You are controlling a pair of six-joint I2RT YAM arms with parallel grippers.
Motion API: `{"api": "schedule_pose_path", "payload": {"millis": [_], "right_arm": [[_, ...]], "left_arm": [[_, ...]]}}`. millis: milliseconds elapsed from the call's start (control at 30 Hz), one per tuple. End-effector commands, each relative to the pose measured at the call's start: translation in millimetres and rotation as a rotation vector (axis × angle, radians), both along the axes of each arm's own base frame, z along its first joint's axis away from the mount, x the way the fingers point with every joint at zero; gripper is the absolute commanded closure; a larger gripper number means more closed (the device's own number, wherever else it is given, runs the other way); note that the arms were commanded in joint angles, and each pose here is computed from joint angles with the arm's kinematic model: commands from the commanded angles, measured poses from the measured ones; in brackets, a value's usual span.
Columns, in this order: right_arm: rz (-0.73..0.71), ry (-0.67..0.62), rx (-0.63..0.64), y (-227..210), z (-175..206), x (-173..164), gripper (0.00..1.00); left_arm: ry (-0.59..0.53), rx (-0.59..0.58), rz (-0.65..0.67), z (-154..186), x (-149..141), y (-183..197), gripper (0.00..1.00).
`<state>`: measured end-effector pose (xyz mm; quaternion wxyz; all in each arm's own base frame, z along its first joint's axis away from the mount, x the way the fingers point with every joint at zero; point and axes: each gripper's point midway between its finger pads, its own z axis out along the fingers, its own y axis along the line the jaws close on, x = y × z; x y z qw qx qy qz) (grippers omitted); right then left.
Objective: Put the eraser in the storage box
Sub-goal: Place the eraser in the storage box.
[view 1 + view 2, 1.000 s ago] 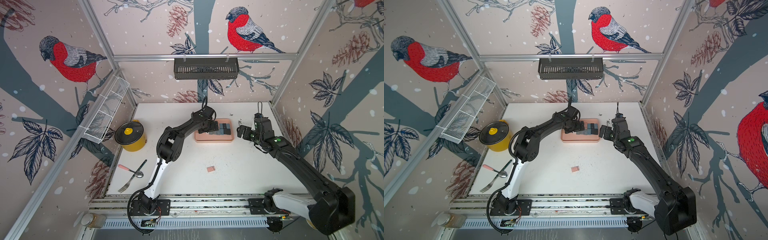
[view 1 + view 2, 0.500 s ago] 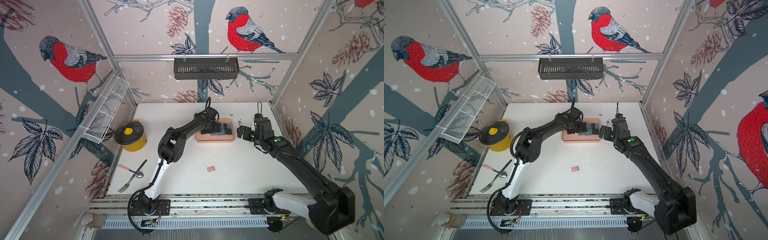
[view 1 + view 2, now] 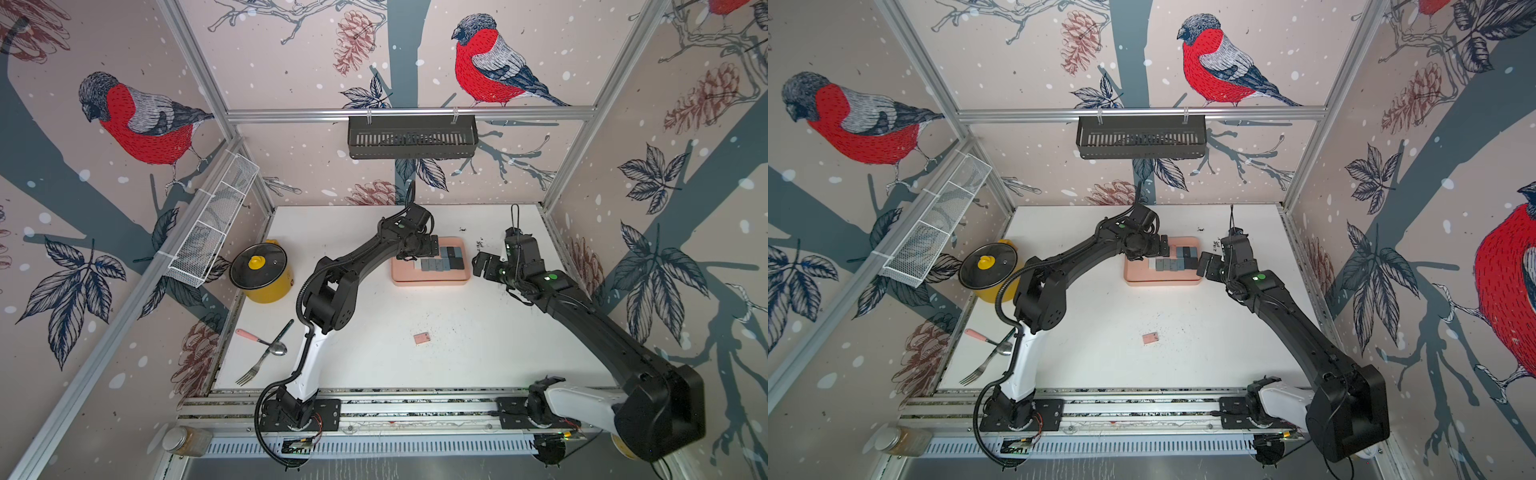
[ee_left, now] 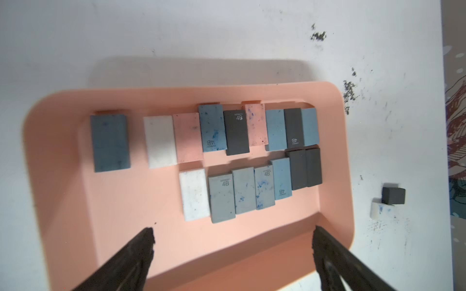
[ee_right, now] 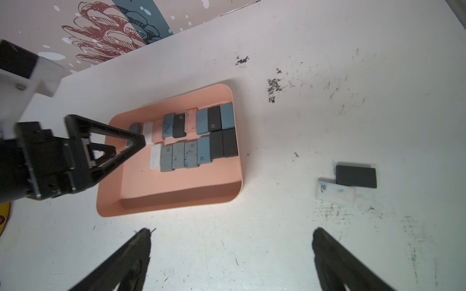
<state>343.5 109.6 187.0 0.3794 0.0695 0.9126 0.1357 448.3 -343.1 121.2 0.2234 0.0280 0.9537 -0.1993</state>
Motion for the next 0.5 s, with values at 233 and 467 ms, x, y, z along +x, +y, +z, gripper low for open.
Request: {"api": "schedule_pose_path", "payload": {"millis": [233,467], "right_arm": [[0.048,0.010,-0.008,18,-3,1,0.01],[0.134,0.087,-0.111,52,-40,-19,0.01]], "left_arm": [[-0.087,0.003,0.043,63,-23,46,0.03],[-0.123,-0.053,0.082,88,-59,76,0.02]]}}
